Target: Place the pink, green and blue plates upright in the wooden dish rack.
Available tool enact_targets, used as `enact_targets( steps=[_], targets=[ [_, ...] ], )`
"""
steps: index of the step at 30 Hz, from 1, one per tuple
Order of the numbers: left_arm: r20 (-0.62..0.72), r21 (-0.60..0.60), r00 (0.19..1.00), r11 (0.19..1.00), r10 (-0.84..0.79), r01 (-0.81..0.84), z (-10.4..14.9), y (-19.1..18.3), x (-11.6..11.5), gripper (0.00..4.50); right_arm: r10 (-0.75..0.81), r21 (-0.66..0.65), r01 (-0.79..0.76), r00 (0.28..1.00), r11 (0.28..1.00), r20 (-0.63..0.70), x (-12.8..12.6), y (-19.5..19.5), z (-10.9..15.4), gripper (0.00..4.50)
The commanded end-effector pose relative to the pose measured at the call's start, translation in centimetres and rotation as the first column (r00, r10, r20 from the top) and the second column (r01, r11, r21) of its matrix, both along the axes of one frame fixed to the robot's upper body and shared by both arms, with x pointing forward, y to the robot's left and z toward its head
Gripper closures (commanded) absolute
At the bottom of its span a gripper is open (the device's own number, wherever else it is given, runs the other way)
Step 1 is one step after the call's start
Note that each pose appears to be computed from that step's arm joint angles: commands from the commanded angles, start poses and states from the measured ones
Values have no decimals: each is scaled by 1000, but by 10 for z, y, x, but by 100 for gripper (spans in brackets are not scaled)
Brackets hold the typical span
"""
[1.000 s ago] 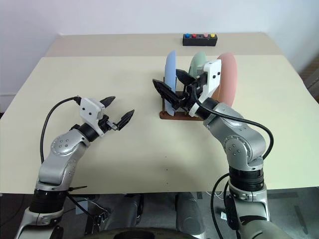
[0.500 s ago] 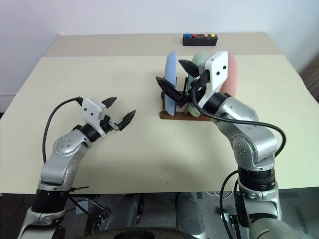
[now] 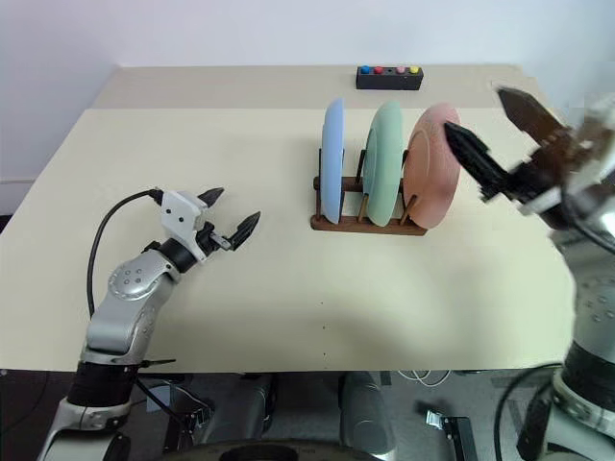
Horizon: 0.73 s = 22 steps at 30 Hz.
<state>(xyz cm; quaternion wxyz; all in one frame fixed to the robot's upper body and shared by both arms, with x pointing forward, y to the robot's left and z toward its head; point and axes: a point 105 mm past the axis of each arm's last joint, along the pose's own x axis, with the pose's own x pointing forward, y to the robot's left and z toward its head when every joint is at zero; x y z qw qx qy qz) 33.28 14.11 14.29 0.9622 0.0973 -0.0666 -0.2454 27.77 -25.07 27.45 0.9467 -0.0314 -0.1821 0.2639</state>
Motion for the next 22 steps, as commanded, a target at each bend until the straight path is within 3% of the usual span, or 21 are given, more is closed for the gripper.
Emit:
enact_targets(
  steps=[1, 4, 9, 22],
  targets=[
    [52, -5, 992, 994, 111, -111, 7, 15, 11, 0, -101, -52, 97, 993, 994, -67, -4, -29, -32, 4],
    [22, 18, 988, 988, 156, -156, -5, 25, 13, 0, -167, -94, 152, 970, 984, -175, -2, -42, -79, 4],
    [-18, 63, 980, 979, 198, -196, -22, 36, 10, 0, -208, -134, 179, 947, 975, -246, 4, -43, -127, 4],
    [-18, 72, 960, 958, 279, -278, -25, 56, 2, 0, -264, -85, 250, 923, 965, -280, 24, -56, -156, 4]
  ],
)
